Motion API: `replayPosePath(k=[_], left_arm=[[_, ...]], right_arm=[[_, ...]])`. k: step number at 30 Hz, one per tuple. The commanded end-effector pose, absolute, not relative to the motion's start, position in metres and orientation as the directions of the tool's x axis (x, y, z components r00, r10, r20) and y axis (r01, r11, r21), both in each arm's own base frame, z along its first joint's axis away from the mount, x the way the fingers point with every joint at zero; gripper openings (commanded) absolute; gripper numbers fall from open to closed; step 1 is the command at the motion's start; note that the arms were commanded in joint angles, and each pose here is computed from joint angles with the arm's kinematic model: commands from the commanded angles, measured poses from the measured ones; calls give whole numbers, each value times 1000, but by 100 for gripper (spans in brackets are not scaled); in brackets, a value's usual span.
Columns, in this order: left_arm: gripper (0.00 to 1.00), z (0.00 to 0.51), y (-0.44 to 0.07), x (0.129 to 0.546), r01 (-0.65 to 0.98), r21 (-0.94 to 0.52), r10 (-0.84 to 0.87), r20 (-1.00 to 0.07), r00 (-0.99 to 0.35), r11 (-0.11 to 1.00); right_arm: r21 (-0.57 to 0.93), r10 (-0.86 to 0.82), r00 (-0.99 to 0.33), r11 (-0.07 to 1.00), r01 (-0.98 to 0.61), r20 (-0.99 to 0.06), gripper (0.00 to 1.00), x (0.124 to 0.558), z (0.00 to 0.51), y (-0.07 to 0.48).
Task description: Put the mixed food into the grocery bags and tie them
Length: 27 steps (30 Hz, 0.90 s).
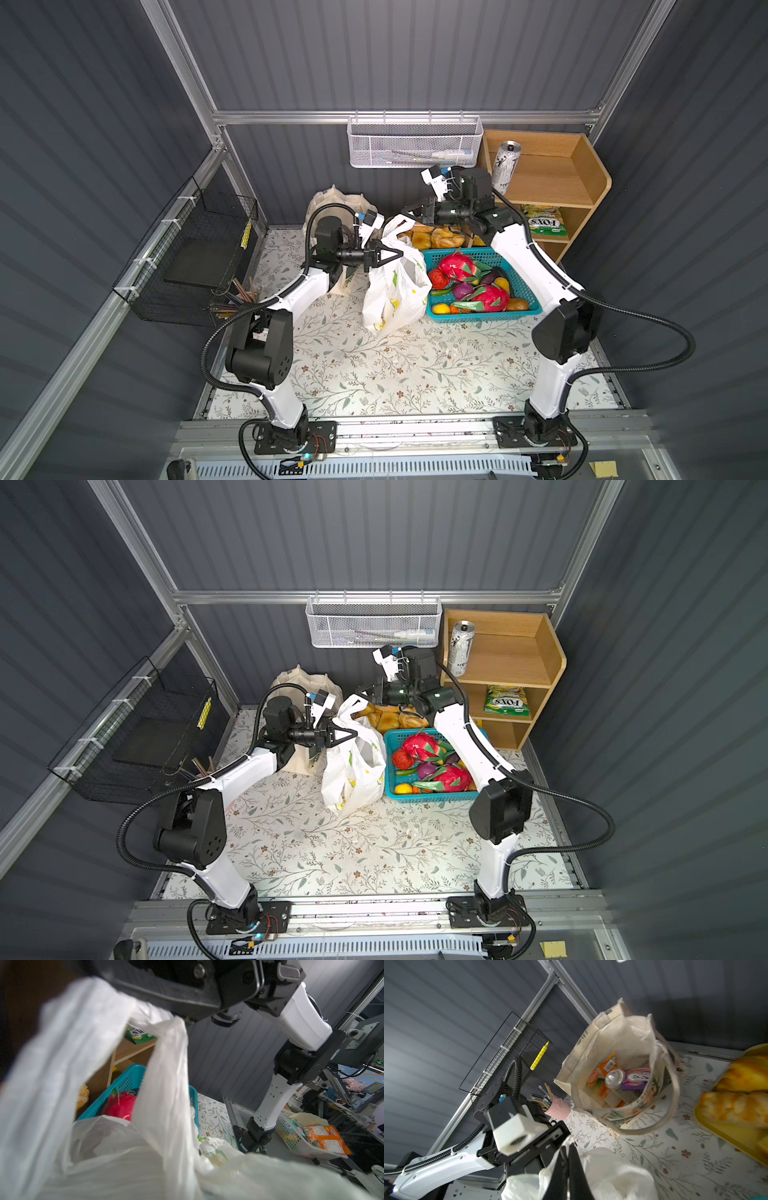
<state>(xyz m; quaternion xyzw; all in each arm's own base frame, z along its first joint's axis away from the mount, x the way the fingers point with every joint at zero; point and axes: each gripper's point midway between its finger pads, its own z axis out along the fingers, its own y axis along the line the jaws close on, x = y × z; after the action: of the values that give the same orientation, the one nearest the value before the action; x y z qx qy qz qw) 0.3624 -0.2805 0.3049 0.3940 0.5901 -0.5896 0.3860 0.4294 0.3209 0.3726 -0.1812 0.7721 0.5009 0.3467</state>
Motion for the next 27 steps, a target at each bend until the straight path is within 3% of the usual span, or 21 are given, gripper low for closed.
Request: replayPosePath(k=[1,14,20,27], left_arm=[[0,336,-271,369,937,-350,-85,-933,-349,-3],[0,325,-271,383,926,-369,-55,-929,-366,73],[0,329,-271,383,929,-365,-53,-931,-362,64],[0,331,-272,369,931,-366,-16,-931,-366,-1]], right_arm=[[576,124,-607,509,-640,-785,0,418,388,302],[526,59,-624,603,-600,-779,0,350,319,315],[583,62,-713,627,-517,-699,0,370,260,327],[597,84,-703,604,-527,-706,0,385,270,339]])
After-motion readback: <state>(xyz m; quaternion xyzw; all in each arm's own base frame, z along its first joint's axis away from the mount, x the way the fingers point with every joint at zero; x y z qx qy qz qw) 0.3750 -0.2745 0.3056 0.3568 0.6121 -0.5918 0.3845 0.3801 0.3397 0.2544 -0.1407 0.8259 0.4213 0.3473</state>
